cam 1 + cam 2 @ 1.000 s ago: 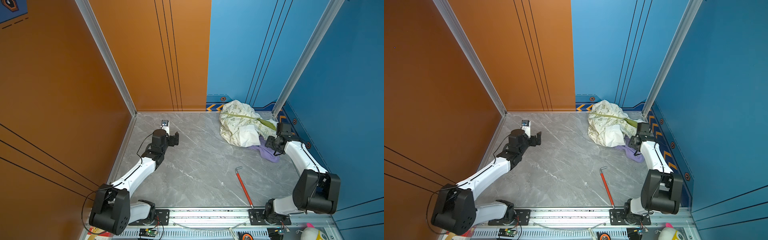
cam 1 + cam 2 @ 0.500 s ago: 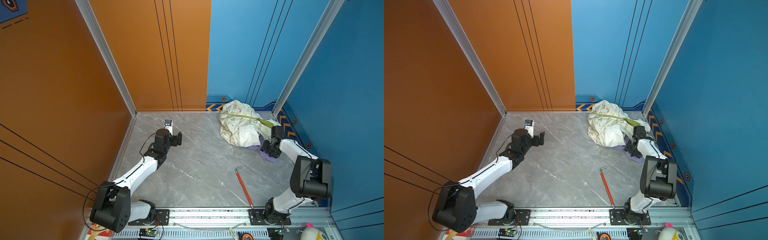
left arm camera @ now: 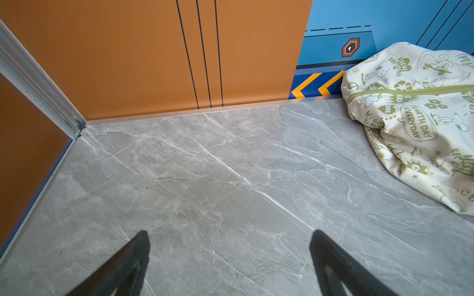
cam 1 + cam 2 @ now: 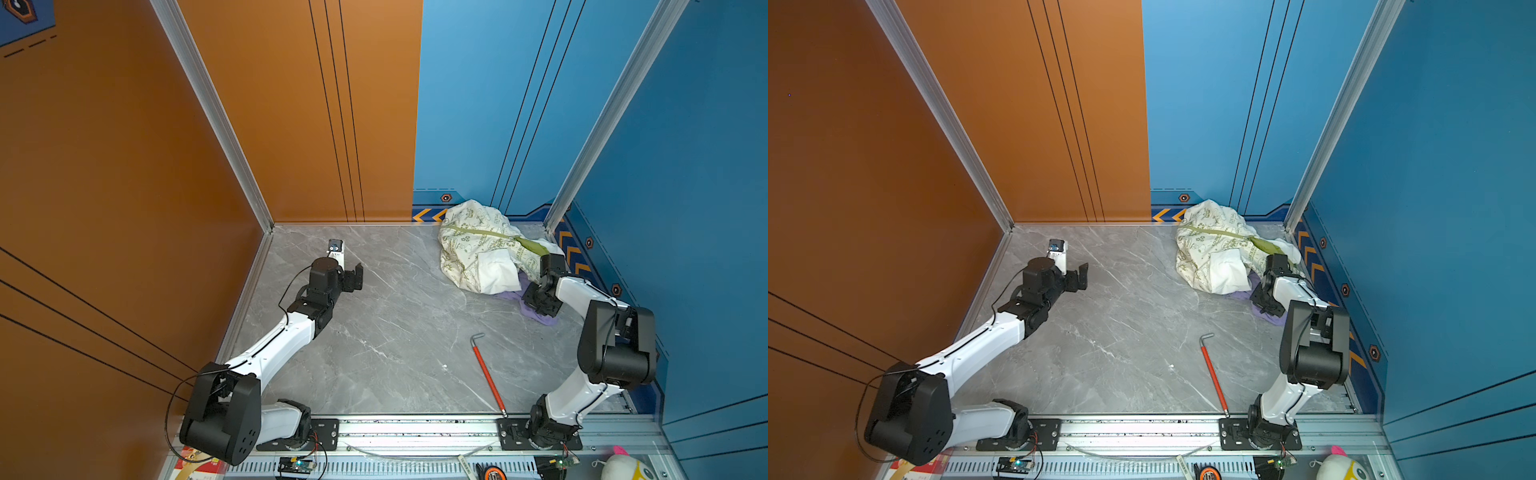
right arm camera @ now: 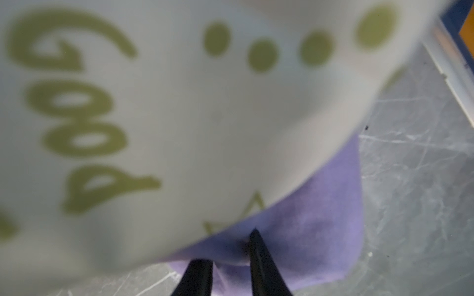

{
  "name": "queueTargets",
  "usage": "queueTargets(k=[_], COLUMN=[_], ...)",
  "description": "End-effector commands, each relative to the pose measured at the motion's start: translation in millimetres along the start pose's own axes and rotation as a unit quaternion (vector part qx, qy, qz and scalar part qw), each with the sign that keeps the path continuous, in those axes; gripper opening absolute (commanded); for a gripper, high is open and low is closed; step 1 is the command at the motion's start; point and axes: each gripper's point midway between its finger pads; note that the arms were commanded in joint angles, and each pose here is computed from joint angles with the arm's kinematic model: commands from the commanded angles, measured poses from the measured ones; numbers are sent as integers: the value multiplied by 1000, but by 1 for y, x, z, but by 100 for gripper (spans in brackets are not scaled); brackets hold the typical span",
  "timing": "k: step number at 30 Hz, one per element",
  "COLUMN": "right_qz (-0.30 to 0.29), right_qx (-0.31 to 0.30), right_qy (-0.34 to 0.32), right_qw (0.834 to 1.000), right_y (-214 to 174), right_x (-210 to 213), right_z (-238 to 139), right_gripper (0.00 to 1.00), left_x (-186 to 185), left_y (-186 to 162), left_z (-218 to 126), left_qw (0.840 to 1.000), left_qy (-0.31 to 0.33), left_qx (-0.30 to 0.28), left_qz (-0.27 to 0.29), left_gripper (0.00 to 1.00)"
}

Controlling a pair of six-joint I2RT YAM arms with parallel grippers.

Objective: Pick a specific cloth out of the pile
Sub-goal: 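Reach the right gripper to the lavender cloth under the pile and grasp it, then lift the lavender cloth upward out of the pile with the right gripper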

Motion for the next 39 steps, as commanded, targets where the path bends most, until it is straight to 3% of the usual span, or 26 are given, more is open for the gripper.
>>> queueTargets(k=[1, 3, 6, 20, 39], right_qz=[16, 16, 19, 67, 76], right_qx=[-8, -10, -15, -136, -295], right_qy=[-13, -14, -12, 22, 60], right_qw=[1000, 1000, 1000, 988, 951], right_y=[9, 8, 10, 60, 111], right_x=[-6, -7, -7, 2, 16], right_z=[-1, -1, -5, -72, -187], right_gripper=[12, 4, 0, 0, 0], left_x=[0, 0, 1, -1, -17], left_y=[16, 15, 16, 22, 40], left_z=[-6, -6, -7, -2, 4], left_qw=[1000, 1000, 1000, 999, 999], left_qy=[5, 6, 9, 10, -10], left_qx=[-26, -26, -29, -38, -48], left_qz=[-10, -11, -9, -10, 5], left_gripper=[98, 98, 98, 98, 98])
Point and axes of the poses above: each gripper's point midway between its finger pads, its own z axis out along the fingers, its own x axis along the line the jaws close on, y = z × x, and after that the axes turned 12 degrees about -z, right-handed
